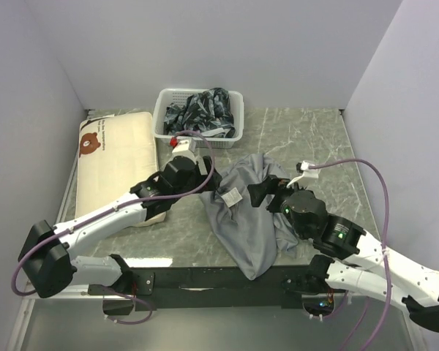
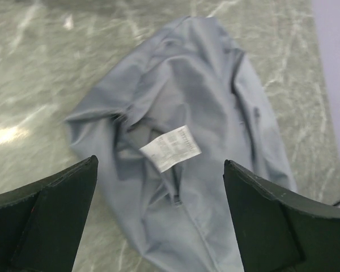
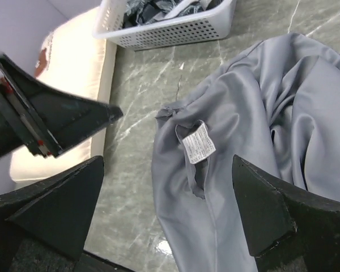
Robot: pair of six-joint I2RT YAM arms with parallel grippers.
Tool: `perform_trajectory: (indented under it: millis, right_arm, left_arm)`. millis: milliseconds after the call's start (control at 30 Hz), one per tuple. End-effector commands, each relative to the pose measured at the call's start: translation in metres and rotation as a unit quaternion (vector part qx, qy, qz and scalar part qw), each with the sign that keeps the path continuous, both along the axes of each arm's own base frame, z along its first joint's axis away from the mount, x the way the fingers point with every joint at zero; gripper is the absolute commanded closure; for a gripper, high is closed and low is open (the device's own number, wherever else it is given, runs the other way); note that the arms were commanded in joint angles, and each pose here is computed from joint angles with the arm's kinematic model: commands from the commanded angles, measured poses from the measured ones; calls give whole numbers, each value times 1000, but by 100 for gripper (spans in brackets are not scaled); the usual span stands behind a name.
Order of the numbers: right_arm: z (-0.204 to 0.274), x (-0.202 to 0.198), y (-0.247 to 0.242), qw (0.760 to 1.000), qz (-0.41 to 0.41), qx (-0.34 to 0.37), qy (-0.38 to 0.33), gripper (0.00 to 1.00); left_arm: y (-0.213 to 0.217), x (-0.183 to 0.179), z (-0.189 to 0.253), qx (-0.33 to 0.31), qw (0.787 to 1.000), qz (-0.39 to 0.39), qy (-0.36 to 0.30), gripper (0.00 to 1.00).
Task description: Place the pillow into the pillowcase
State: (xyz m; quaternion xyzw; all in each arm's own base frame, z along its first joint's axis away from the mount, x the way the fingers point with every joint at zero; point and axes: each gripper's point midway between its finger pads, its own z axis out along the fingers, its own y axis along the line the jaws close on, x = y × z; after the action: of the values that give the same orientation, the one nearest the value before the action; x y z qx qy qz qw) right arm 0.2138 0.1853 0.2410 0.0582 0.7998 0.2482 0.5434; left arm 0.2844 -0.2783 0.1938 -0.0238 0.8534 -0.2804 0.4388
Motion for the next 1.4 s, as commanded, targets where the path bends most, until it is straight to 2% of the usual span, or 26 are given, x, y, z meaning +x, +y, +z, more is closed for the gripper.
perform_trajectory:
  millis: [0, 200, 333, 400, 567, 633, 733, 800, 900, 1033, 1100, 1133, 1200, 1367]
  right_arm:
    - [-14, 1, -6, 1000, -21, -11, 19, 0]
    - [-30, 2, 7, 998, -9, -37, 59, 0]
    - [-48, 2, 9, 996, -8, -52, 70, 0]
    - [-56, 4, 9, 997, -12, -41, 65, 0]
    - [-62, 3, -1, 996, -53, 2, 74, 0]
    - [-60, 3, 6, 997, -30, 13, 73, 0]
    - [-58, 2, 8, 997, -20, 5, 77, 0]
    - [-54, 0, 10, 997, -6, -6, 78, 0]
    - [-52, 2, 20, 997, 21, -14, 73, 0]
    - [-55, 22, 32, 995, 58, -7, 77, 0]
    - [-63, 41, 24, 994, 42, -26, 98, 0]
    - [-66, 56, 5, 994, 7, -23, 109, 0]
    - [-74, 61, 2, 992, 15, -12, 124, 0]
    - [-108, 59, 0, 986, 16, -22, 163, 1]
  left_arm:
    - [25, -3, 9, -11, 998, 57, -4, 3]
    - [64, -7, 8, 39, 990, 135, 21, 3]
    - [64, -11, 21, 51, 992, 111, 11, 3]
    - [62, -15, 27, 32, 995, 90, -9, 3]
    - [61, -28, 38, -25, 996, 86, -5, 3]
    - [62, -31, 38, -38, 995, 93, 2, 3]
    - [67, -33, 26, -42, 992, 115, 23, 3]
    - [71, -32, 24, -26, 993, 114, 12, 3]
    - [84, -30, 12, -22, 987, 156, 23, 3]
    - [71, -30, -8, -14, 992, 123, 30, 3]
    - [62, -29, -17, -10, 993, 113, 44, 3]
    - [58, -27, -30, 0, 992, 112, 59, 3]
    - [39, -26, -33, -24, 995, 81, 60, 3]
    - [23, -26, -67, -21, 993, 63, 97, 3]
